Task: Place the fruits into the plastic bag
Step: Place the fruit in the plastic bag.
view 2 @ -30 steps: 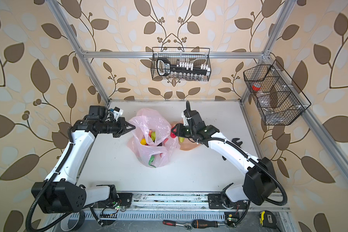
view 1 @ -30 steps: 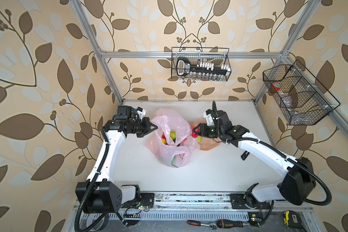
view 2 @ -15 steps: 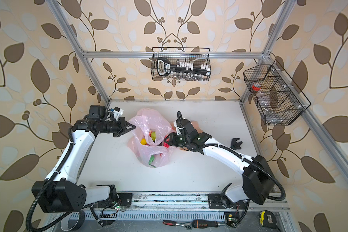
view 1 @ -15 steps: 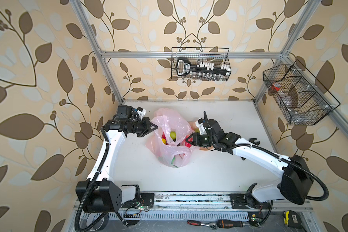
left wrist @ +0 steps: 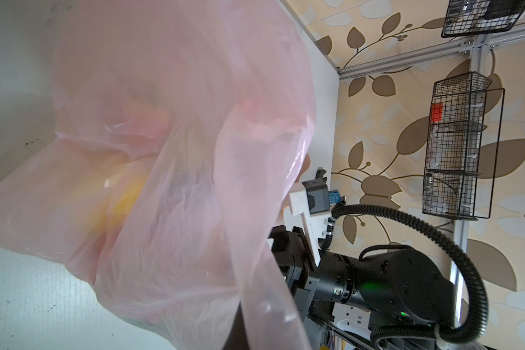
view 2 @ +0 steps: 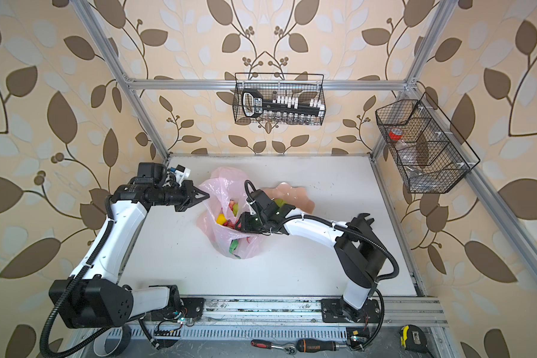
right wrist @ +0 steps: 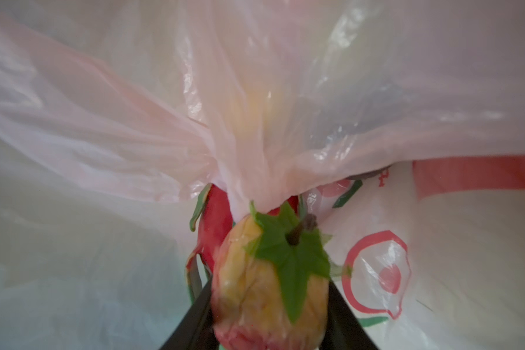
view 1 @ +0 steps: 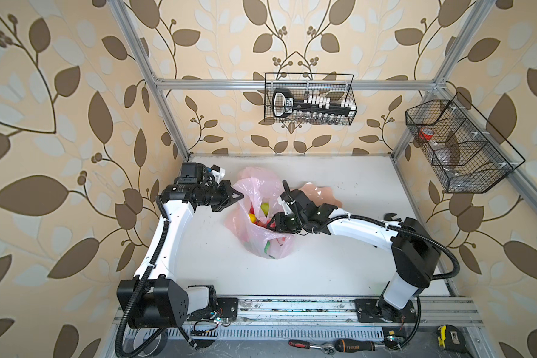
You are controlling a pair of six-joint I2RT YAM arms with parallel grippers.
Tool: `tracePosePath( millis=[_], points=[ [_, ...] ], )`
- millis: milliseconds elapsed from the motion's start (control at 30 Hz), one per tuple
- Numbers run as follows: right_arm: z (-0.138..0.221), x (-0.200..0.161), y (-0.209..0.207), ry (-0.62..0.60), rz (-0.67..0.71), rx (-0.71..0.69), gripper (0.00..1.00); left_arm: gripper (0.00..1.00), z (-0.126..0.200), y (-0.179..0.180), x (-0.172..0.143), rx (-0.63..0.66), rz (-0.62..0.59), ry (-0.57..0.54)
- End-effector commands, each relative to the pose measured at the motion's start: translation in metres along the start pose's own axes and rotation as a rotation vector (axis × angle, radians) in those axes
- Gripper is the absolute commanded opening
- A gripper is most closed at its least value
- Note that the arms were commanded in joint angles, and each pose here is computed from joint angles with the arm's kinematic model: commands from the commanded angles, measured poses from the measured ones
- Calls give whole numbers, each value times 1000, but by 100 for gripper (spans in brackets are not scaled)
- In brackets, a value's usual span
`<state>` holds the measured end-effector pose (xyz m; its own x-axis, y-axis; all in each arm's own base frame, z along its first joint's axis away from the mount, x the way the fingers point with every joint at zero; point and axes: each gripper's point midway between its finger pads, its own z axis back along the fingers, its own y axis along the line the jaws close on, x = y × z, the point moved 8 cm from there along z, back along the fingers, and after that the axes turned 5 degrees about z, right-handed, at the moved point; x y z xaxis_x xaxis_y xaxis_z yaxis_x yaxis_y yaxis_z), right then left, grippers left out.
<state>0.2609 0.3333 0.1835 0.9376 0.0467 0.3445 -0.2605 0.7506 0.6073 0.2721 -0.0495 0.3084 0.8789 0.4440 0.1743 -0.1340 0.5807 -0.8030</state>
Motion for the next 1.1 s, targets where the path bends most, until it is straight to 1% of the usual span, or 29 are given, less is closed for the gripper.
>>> tracePosePath(
  millis=[0,100,267,300,533,633,700,833,1067],
  points=[
    [-6,-5,0,45,1,-62,41,0,2,-10,-1,-45,-40,6],
    [-7,-9,-7,66,1,-107,43,0,2,-10,-2,-44,-39,7],
    [0,-8,-13,67,24,-180,44,0,2,-10,-2,-44,-43,8],
    [0,-8,-14,68,25,-187,45,0,2,-10,-2,-44,-42,7],
    [-2,-9,-9,96,41,-157,63,0,1,-9,-1,-44,-39,7],
    [2,-8,-6,96,55,-133,70,0,1,-9,-1,-43,-40,9],
    [6,-6,-4,92,59,-118,74,0,1,-9,-2,-43,-40,9],
    [27,3,3,52,74,-81,75,0,1,-9,-2,-41,-41,10],
    [81,20,5,-34,87,-42,75,0,2,-10,0,-38,-43,10]
  ],
)
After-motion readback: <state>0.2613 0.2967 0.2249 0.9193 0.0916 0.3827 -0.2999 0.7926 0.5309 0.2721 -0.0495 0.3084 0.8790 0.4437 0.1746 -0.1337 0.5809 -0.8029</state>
